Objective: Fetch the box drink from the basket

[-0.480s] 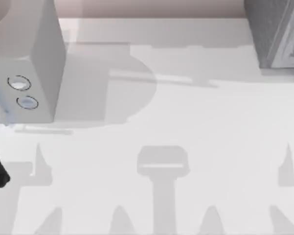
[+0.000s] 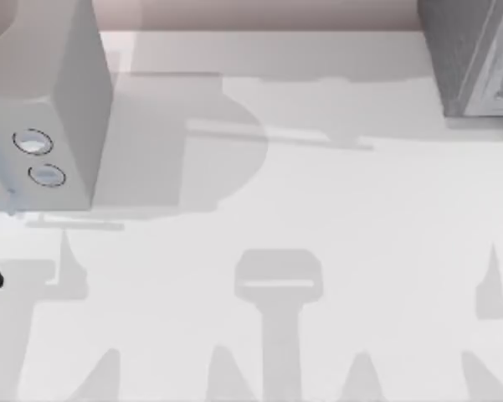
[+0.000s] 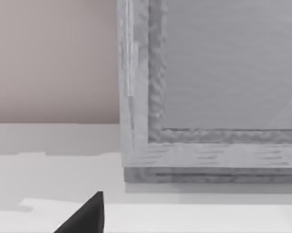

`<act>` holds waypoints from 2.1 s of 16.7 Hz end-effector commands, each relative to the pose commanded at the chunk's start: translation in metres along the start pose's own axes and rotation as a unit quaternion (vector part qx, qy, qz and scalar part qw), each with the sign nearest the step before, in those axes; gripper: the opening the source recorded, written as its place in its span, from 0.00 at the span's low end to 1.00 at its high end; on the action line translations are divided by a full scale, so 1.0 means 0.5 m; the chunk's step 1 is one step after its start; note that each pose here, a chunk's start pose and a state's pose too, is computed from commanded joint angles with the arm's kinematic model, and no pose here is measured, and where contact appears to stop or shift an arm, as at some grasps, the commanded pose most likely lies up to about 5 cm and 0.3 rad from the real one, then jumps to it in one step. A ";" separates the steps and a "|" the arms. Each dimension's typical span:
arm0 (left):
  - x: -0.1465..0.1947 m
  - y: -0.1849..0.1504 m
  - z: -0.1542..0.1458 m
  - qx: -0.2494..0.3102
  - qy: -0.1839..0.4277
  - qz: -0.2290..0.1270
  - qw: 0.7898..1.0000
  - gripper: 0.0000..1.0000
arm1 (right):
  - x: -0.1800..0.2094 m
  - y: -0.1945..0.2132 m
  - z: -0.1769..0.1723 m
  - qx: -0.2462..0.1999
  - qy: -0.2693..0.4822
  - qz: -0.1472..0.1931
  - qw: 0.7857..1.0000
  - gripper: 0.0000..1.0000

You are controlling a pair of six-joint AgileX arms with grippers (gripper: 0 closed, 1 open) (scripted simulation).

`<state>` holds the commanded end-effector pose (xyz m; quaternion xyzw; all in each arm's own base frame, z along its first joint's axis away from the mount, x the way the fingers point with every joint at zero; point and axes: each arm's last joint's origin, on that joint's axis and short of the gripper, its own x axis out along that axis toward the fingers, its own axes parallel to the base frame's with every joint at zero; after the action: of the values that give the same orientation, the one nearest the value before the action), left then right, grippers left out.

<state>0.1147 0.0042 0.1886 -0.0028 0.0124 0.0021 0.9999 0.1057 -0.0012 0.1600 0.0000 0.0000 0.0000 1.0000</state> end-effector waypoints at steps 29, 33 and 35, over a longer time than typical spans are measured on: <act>0.424 0.250 0.229 0.002 -0.008 -0.013 1.000 1.00 | 0.000 0.000 0.000 0.000 0.000 0.000 1.000 1.00; 0.468 0.252 0.228 0.002 -0.007 -0.012 1.000 1.00 | 0.000 0.000 0.000 0.000 0.000 0.000 1.000 1.00; 0.491 0.251 0.228 0.002 -0.007 -0.012 1.000 1.00 | 0.000 0.000 0.000 0.000 0.000 0.000 1.000 1.00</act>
<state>0.3622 0.1314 0.2956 -0.0008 0.0051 -0.0103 0.9999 0.1057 -0.0012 0.1600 0.0000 0.0000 0.0000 1.0000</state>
